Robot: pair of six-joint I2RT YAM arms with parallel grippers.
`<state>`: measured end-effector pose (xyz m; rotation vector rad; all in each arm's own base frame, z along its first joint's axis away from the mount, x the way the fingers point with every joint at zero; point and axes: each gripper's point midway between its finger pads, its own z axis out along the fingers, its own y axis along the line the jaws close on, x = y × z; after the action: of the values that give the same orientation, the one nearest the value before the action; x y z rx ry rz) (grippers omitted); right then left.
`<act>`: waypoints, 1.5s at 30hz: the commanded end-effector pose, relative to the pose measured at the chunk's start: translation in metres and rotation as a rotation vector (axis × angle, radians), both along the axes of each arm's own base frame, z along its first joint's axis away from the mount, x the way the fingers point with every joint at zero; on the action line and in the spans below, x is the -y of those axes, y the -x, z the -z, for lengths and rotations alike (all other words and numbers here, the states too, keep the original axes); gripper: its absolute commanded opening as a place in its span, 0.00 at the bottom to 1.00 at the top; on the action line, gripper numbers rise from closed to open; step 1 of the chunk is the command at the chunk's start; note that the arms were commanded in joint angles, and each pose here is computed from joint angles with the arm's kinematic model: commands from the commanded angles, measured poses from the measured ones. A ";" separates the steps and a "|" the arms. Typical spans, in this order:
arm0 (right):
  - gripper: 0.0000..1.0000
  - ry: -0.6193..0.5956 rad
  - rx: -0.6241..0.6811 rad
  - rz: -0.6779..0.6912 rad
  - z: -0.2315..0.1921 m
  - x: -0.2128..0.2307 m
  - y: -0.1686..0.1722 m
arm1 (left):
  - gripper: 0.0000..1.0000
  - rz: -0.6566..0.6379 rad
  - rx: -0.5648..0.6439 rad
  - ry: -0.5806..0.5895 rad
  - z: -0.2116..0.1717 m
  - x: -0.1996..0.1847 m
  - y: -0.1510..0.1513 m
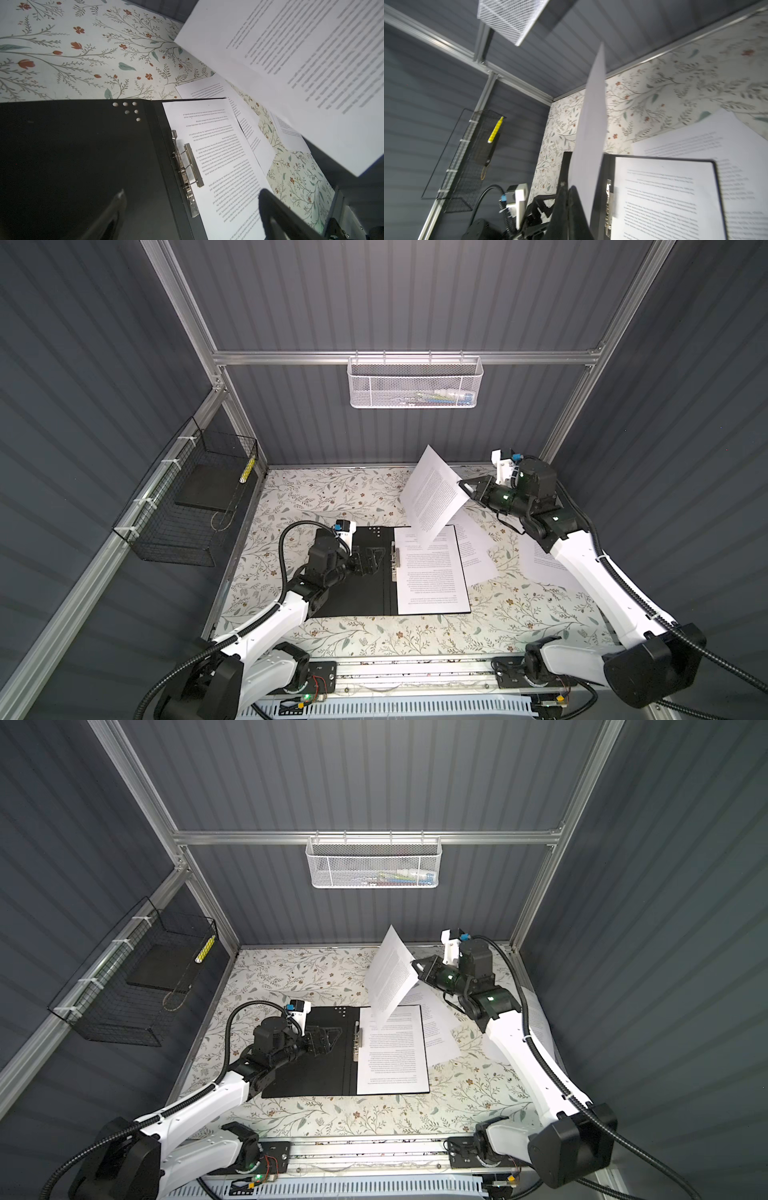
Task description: Put the files into the folder
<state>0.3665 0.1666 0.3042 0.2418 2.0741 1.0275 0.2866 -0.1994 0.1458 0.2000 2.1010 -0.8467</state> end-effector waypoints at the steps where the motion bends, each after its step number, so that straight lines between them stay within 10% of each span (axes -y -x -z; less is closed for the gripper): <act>1: 0.00 0.063 -0.108 0.164 0.061 0.044 0.000 | 1.00 0.013 0.005 0.013 -0.001 0.003 0.002; 13: 0.00 0.087 -0.291 0.346 0.172 0.073 0.061 | 1.00 0.016 -0.014 0.024 0.002 0.005 0.001; 45: 0.00 0.019 -0.398 0.467 0.223 0.032 0.118 | 1.00 0.014 -0.039 0.039 0.000 0.004 0.005</act>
<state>0.2487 0.1392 0.0856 0.8948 2.2414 0.7459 0.2858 -0.2020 0.1426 0.1734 2.1204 -0.8809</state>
